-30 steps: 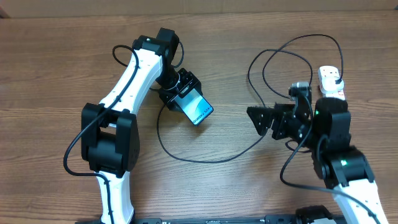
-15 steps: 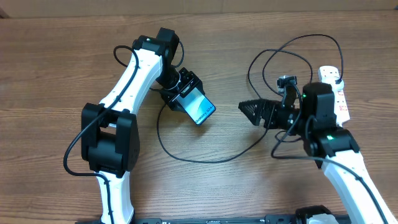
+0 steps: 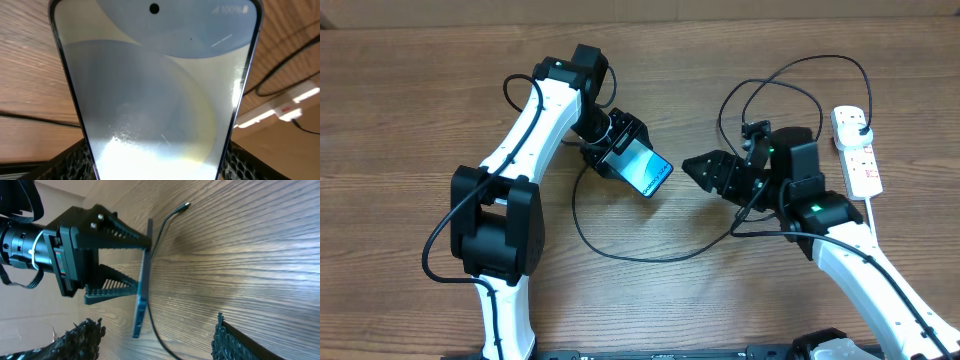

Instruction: Plug charger to phone and switch on socket

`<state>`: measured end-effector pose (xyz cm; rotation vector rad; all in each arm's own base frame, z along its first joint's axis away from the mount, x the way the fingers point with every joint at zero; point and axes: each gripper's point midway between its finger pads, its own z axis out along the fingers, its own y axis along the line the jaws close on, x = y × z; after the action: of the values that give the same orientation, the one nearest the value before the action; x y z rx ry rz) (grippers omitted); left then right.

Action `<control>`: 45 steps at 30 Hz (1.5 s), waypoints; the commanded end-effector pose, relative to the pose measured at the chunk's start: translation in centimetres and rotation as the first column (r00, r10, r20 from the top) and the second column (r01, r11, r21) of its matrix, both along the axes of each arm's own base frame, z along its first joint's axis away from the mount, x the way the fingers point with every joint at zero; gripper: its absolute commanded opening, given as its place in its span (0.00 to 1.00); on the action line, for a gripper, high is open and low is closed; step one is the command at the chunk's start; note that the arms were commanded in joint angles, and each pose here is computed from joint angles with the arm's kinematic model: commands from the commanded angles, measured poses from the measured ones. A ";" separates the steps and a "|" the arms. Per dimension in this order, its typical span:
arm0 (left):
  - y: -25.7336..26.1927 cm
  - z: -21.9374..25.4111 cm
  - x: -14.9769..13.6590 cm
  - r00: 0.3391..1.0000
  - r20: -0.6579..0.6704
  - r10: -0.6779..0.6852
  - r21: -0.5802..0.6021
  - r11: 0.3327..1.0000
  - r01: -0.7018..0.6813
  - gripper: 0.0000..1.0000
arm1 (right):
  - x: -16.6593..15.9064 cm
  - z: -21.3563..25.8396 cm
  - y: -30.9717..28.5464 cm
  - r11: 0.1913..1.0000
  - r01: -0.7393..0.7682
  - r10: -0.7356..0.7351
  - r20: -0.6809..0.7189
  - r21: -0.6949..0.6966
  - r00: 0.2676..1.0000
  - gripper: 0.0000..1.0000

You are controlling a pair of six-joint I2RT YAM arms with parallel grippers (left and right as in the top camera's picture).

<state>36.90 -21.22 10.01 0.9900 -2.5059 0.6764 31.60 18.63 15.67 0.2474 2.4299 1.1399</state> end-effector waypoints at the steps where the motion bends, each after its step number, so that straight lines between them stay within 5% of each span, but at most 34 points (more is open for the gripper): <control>1: -1.7 2.0 0.6 1.000 0.012 0.020 -0.095 0.995 -0.018 0.45 | 1.0 0.4 0.8 0.997 0.082 -0.082 -0.023 0.009 0.996 0.74; 6: -2.3 2.5 0.6 1.000 0.000 0.027 -0.132 0.991 -0.027 0.45 | 0.9 -1.4 1.8 0.991 0.132 -0.129 -0.121 0.015 0.984 0.74; 24: -4.7 2.5 -1.1 0.999 -0.042 0.008 -0.121 0.993 -0.013 0.47 | 1.7 -2.3 4.2 0.984 0.176 -0.173 -0.109 0.011 0.979 0.55; 36: -6.1 2.5 -2.1 0.998 -0.058 -0.010 -0.116 0.993 0.003 0.48 | 1.6 -4.1 5.4 0.985 0.175 -0.175 -0.126 -0.014 0.976 0.52; 45: -6.1 2.5 -2.1 0.998 -0.057 -0.010 -0.116 0.993 0.003 0.48 | 1.9 -4.1 5.4 0.984 0.180 -0.181 -0.118 -0.015 0.976 0.36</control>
<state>34.91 -26.15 10.74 0.9763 -2.4221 0.7010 32.92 23.56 10.88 0.5483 2.4737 1.0644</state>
